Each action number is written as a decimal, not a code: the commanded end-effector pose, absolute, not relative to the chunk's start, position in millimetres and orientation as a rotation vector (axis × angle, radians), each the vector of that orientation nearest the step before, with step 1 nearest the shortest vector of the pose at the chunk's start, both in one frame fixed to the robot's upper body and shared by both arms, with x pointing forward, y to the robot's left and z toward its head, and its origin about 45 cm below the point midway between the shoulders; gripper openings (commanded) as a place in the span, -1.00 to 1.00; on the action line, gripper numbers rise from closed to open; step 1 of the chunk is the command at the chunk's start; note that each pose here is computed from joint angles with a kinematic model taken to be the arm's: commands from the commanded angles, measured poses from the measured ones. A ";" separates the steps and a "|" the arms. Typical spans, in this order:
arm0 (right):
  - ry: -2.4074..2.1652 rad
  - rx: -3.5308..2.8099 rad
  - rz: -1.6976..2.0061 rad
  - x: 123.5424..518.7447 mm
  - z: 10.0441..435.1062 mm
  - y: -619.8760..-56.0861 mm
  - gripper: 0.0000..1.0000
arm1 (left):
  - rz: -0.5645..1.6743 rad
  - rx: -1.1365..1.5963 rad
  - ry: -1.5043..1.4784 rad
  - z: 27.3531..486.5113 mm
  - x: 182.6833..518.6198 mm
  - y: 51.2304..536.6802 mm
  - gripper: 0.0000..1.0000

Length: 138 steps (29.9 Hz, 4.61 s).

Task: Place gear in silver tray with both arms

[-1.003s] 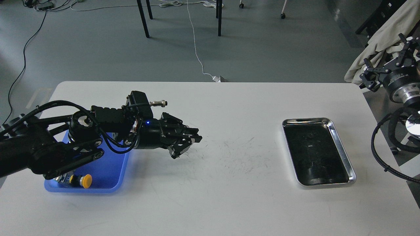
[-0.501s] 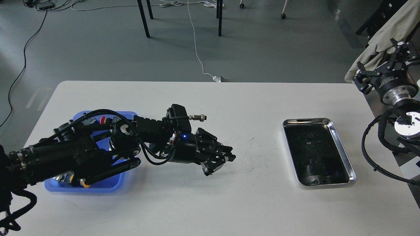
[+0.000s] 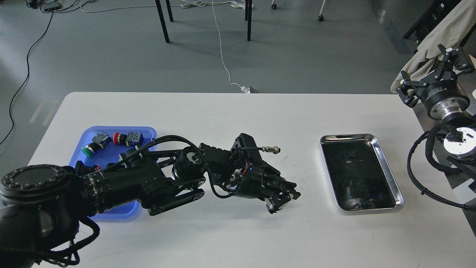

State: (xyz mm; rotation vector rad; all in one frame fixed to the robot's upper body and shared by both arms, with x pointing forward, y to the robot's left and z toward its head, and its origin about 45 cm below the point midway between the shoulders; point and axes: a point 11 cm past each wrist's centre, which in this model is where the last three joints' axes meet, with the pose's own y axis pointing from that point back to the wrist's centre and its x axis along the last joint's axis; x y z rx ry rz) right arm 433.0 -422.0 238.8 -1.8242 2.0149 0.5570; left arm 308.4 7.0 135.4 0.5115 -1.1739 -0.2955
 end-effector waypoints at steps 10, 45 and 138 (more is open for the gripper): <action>2.016 -1.829 0.566 432.6 235.1 -419.5 0.98 | -0.242 0.633 -1.136 115.9 334.2 30.2 -0.71; 2.150 -1.937 0.448 429.9 230.1 -422.2 0.98 | -0.102 0.522 -0.993 144.0 341.5 17.0 -0.07; -1.513 -3.504 -2.065 370.3 214.1 -216.4 0.97 | 1.307 0.066 0.127 204.0 419.6 421.2 0.97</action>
